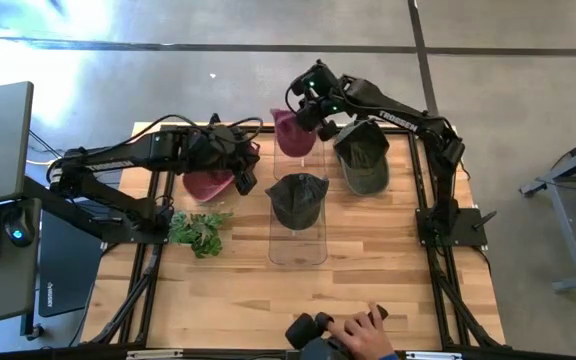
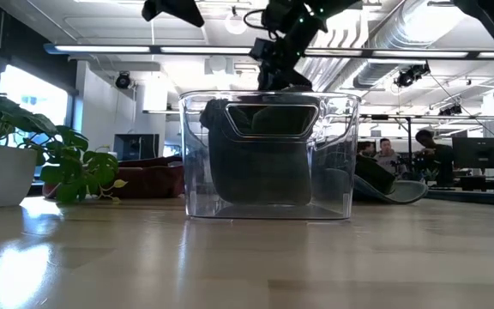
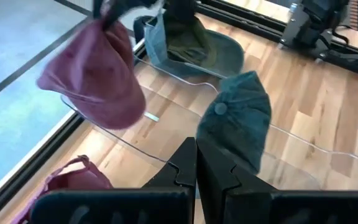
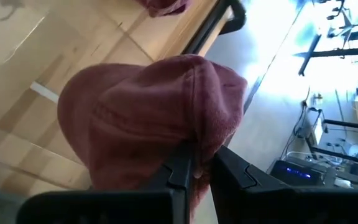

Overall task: Pick & Place hat
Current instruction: Put the bottom red cap into the top transparent bin, then put the black cap into the bottom transparent bin

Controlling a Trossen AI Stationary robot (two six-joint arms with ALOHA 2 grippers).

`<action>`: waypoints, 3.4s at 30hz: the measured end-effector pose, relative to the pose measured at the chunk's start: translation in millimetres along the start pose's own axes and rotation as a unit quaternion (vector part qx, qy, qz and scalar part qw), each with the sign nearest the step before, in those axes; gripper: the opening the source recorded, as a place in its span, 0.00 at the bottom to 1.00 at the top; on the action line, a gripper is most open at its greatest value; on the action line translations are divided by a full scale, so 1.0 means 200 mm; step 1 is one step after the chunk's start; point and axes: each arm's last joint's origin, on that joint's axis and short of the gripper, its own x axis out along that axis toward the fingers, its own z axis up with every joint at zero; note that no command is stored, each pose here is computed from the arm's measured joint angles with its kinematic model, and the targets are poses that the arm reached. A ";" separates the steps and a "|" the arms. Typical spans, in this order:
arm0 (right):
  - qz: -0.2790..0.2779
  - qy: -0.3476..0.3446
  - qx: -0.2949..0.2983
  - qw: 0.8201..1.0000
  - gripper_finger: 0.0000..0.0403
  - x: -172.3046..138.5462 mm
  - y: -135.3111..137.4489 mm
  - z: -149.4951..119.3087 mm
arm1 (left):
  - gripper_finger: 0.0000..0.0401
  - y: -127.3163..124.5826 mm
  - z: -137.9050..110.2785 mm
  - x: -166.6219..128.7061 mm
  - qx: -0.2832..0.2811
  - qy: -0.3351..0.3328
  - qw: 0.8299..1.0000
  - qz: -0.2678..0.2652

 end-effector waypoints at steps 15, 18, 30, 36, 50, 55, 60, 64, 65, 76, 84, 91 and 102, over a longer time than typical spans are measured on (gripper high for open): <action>-0.072 0.072 0.004 0.995 0.12 0.15 0.04 -0.07 | 0.00 0.00 0.03 0.00 0.005 -0.031 0.999 0.014; -0.071 0.070 0.024 0.995 0.13 0.15 0.04 -0.08 | 0.00 0.00 0.03 0.00 0.004 -0.032 0.999 0.020; -0.122 0.032 0.142 0.982 0.39 -0.10 -0.02 -0.06 | 0.00 0.00 0.03 0.00 0.004 -0.032 0.999 0.020; -0.139 -0.019 0.374 0.917 0.42 -0.41 -0.02 -0.08 | 0.00 -0.01 0.02 0.00 0.005 -0.028 1.000 0.006; 0.180 0.130 0.618 0.755 0.34 -0.66 0.32 -0.22 | 0.00 -0.02 0.02 0.00 0.074 -0.013 0.996 -0.050; 0.173 0.169 0.625 0.742 0.30 -0.65 0.54 -0.17 | 0.00 -0.02 0.01 0.00 0.089 -0.006 0.994 -0.058; 0.153 0.154 0.691 0.690 0.27 -0.56 0.89 -0.20 | 0.00 -0.03 0.00 0.00 0.091 0.009 0.993 -0.077; 0.182 0.123 0.716 0.663 0.32 -0.45 1.14 -0.23 | 0.00 -0.03 -0.01 0.00 0.093 0.017 0.993 -0.077; 0.189 0.111 0.713 0.665 0.34 -0.42 1.20 -0.24 | 0.00 -0.03 -0.01 0.00 0.094 0.019 0.992 -0.076; 0.034 0.014 0.606 0.795 0.53 -0.16 1.41 -0.15 | 0.00 -0.03 -0.01 0.00 0.068 0.020 0.995 -0.074; -0.075 0.058 0.524 0.846 0.54 -0.03 1.46 -0.13 | 0.00 -0.05 0.00 0.06 0.030 0.016 0.997 -0.071; -0.099 0.110 0.524 0.839 0.47 0.03 1.50 -0.14 | 0.00 -0.07 0.01 0.11 -0.032 0.013 0.997 -0.074; -0.048 0.121 0.650 0.749 0.06 -0.21 1.49 -0.15 | 0.00 -0.08 0.04 0.10 -0.062 -0.004 0.993 -0.097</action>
